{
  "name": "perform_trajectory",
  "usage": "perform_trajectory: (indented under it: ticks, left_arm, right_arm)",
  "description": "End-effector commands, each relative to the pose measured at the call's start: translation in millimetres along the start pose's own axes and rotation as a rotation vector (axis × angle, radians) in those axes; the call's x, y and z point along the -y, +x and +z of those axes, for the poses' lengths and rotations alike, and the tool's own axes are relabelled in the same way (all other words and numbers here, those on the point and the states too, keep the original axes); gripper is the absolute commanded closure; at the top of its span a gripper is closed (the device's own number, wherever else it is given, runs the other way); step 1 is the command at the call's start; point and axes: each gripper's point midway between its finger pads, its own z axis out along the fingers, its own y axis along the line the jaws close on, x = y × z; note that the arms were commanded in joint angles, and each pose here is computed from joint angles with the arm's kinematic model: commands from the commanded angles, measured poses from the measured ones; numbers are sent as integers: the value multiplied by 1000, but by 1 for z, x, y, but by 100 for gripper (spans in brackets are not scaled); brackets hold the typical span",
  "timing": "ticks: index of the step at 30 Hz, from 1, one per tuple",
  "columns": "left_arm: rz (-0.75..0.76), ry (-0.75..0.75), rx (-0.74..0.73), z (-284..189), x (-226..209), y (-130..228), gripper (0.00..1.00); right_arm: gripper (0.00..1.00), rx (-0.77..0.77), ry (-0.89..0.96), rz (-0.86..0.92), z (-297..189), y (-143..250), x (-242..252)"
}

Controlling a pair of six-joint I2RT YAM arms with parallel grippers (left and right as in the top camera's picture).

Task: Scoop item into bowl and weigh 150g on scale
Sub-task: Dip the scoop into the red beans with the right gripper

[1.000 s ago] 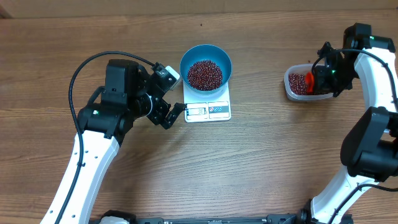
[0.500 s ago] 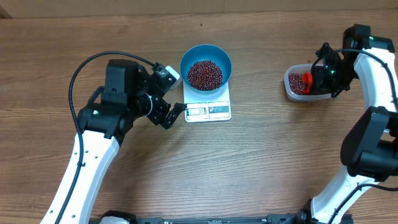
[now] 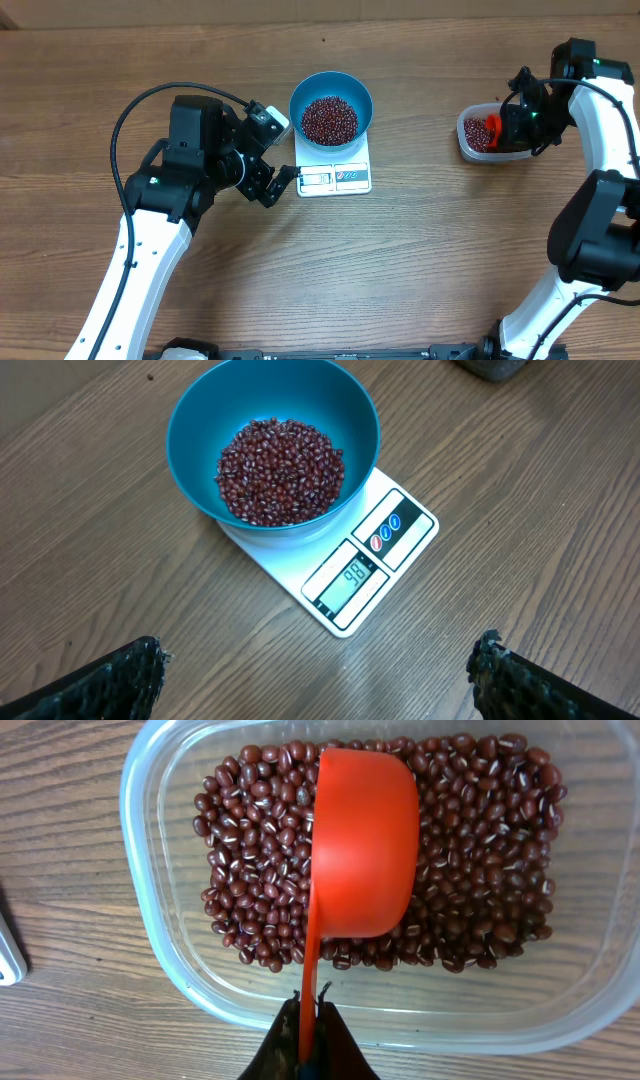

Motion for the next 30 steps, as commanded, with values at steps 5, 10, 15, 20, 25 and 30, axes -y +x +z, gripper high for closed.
perform_trajectory:
  ticks: [5,10,15,20,25,30]
  left_arm:
    - [-13,-5,3,-1,-3,0,0]
    - [-13,-5,3,-1,-3,0,0]
    - [-13,-5,3,-1,-3,0,0]
    - [-13,-5,3,-1,-3,0,1]
    - [-13,-5,3,-1,-3,0,0]
    - [-13,-5,3,-1,-3,0,1]
  right_arm:
    - [96,-29,-23,109,5,6,-3]
    - [96,-28,-48,110,5,6,-7]
    - [96,-35,-49,128,5,7,-8]
    - [96,-30,-51,193,5,6,-8]
    - [96,-43,-52,196,5,9,-8]
    - [96,-36,-49,194,5,7,-8]
